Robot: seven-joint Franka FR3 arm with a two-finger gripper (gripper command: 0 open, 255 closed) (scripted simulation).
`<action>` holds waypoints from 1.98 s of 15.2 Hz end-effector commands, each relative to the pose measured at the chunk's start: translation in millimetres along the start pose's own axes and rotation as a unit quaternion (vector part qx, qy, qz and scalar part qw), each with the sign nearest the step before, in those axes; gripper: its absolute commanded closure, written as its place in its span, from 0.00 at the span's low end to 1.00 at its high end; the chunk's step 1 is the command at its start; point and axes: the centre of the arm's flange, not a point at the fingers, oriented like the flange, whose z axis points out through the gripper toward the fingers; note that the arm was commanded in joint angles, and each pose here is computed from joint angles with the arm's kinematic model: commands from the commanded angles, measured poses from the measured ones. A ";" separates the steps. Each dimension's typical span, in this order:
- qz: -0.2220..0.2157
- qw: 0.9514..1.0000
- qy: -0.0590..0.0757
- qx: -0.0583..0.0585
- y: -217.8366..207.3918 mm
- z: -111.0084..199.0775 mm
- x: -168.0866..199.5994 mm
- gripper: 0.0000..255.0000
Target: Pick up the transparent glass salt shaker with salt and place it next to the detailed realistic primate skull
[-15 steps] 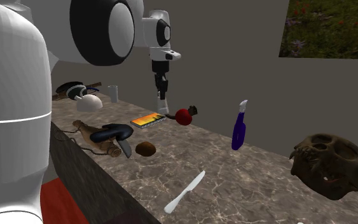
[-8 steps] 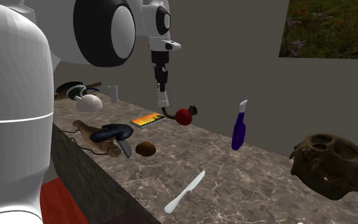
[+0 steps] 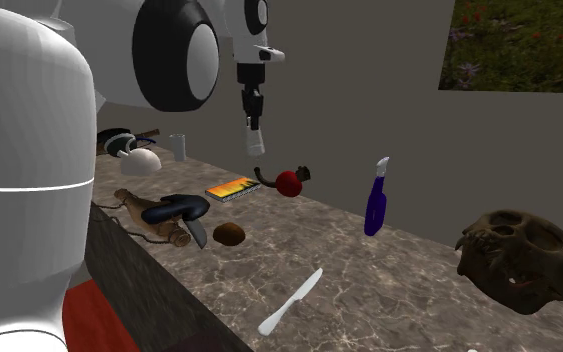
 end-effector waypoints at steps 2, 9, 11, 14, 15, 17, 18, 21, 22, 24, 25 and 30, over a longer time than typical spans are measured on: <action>0.000 1.000 0.000 0.000 24.4 -6.1 10.8 1.00; 0.000 1.000 0.000 0.000 109.1 -12.2 47.3 1.00; 0.000 1.000 0.000 0.000 133.3 -13.9 57.7 1.00; 0.000 1.000 0.000 0.000 169.5 -16.5 73.3 1.00; 0.000 1.000 0.000 0.000 181.6 -17.4 78.6 1.00; 0.000 1.000 0.000 0.000 205.8 -19.1 89.0 1.00; 0.000 1.000 0.000 0.000 217.9 -20.0 94.2 1.00; 0.000 1.000 0.000 0.000 254.2 -22.6 109.8 1.00; 0.000 1.000 0.000 0.000 266.3 -23.4 115.0 1.00; 0.000 1.000 0.000 0.000 290.5 -25.2 125.5 1.00; 0.000 1.000 0.000 0.000 302.6 -26.0 130.7 1.00; 0.000 1.000 0.000 0.000 363.0 -30.4 156.7 1.00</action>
